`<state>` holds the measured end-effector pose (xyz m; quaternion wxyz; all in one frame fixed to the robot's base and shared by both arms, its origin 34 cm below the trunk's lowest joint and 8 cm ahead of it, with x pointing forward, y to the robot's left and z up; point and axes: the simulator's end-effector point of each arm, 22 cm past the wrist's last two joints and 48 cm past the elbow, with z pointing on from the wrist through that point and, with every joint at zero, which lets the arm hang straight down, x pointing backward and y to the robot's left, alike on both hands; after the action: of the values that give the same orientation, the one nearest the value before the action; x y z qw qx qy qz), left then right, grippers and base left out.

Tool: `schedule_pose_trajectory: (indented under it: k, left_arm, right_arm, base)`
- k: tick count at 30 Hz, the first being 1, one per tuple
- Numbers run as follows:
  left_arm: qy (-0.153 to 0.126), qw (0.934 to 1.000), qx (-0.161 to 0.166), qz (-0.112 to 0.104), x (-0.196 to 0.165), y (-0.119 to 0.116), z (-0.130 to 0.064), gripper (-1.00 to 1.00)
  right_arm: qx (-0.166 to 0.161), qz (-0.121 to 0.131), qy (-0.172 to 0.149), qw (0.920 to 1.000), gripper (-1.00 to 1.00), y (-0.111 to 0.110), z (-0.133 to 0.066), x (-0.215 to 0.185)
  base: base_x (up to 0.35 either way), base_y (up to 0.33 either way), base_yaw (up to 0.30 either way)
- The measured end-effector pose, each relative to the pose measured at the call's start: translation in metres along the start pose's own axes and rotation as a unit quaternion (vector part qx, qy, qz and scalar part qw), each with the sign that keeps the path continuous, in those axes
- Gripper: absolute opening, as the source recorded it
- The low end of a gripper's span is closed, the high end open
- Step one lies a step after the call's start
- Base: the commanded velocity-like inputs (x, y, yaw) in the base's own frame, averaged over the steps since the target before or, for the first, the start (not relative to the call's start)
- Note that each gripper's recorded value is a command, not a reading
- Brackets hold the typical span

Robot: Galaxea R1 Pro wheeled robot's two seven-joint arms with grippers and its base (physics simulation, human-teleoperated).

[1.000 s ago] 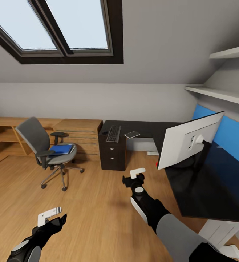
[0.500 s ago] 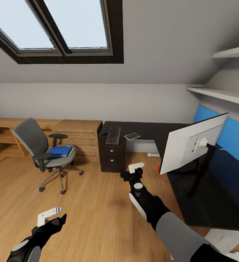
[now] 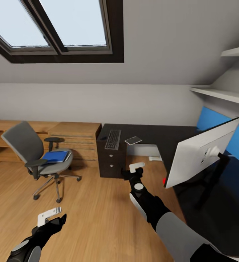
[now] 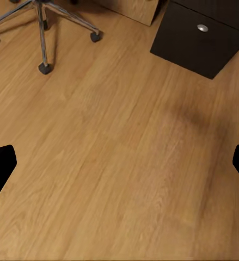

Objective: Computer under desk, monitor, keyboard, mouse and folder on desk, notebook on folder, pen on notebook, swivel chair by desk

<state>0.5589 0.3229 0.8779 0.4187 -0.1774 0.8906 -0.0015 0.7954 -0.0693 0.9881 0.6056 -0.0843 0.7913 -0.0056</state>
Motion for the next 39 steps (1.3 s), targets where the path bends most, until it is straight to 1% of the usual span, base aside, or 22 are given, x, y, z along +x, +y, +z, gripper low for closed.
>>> schedule_pose_trajectory:
  k: [5,7,11,12,14,15,17,21,24,25,27,28,32,36,39]
  left_arm:
    - [0.008,1.0,-0.002,0.0,0.007,0.002,0.002,1.0]
    - [0.011,0.9999,-0.003,0.001,0.01,0.002,0.003,1.0]
    - [0.012,0.9999,-0.003,0.001,0.011,0.002,0.004,1.0]
    - [0.012,0.9999,-0.002,0.002,0.011,0.001,0.004,1.0]
    - [0.013,0.9999,-0.001,0.003,0.012,-0.001,0.004,1.0]
    - [0.013,0.9999,0.002,0.004,0.012,-0.003,0.004,1.0]
    - [0.014,0.9999,0.003,0.006,0.013,-0.005,0.004,1.0]
    - [0.014,0.9999,0.004,0.006,0.013,-0.006,0.004,1.0]
    - [0.014,0.9999,0.004,0.006,0.013,-0.006,0.004,1.0]
    - [0.015,0.9999,0.005,0.006,0.014,-0.007,0.004,1.0]
    - [0.015,0.9999,0.005,0.007,0.014,-0.007,0.004,1.0]
    - [0.015,0.9999,0.006,0.007,0.014,-0.007,0.004,1.0]
    - [0.015,0.9998,0.006,0.007,0.014,-0.008,0.004,1.0]
    - [0.016,0.9998,0.009,0.009,0.015,-0.011,0.004,1.0]
    - [0.016,0.9998,0.01,0.01,0.015,-0.012,0.004,1.0]
  right_arm:
    - [0.018,0.001,-0.002,0.9998,1.0,-0.009,0.0,-0.001]
    - [0.036,0.004,-0.007,0.9993,1.0,-0.017,0.0,-0.002]
    - [0.061,0.009,-0.011,0.998,1.0,-0.028,-0.001,-0.004]
    - [0.084,0.011,-0.011,0.9963,1.0,-0.038,-0.002,-0.004]
    - [0.101,0.012,-0.012,0.9947,1.0,-0.046,-0.004,-0.004]
    - [0.126,0.016,-0.019,0.9918,1.0,-0.057,-0.006,-0.006]
    - [0.141,0.021,-0.028,0.9894,1.0,-0.063,-0.008,-0.01]
    - [0.146,0.025,-0.03,0.9885,1.0,-0.066,-0.009,-0.01]
    - [0.153,0.032,-0.028,0.9873,1.0,-0.071,-0.009,-0.009]
    - [0.165,0.043,-0.024,0.9851,1.0,-0.08,-0.009,-0.007]
    - [0.179,0.056,-0.019,0.9821,1.0,-0.092,-0.009,-0.004]
    - [0.191,0.069,-0.013,0.9791,1.0,-0.102,-0.01,-0.001]
    - [0.211,0.091,-0.005,0.9732,1.0,-0.119,-0.011,0.005]
    - [0.22,0.1,-0.001,0.9703,1.0,-0.126,-0.012,0.008]
    - [0.223,0.101,-0.001,0.9696,1.0,-0.13,-0.012,0.009]
  base:
    - [0.329,-0.061,0.0]
    - [0.229,-0.137,0.0]
    - [0.093,-0.06,0.0]
    - [0.035,-0.023,0.0]
    - [0.02,-0.013,0.0]
    - [0.009,-0.006,0.0]
    - [0.002,-0.002,0.0]
    - [0.001,0.0,0.0]
    - [0.0,0.0,0.0]
    - [0.0,0.0,0.0]
    - [0.0,0.0,0.0]
    - [0.0,0.0,0.0]
    - [0.0,0.0,0.0]
    - [0.0,0.0,0.0]
    - [0.0,0.0,0.0]
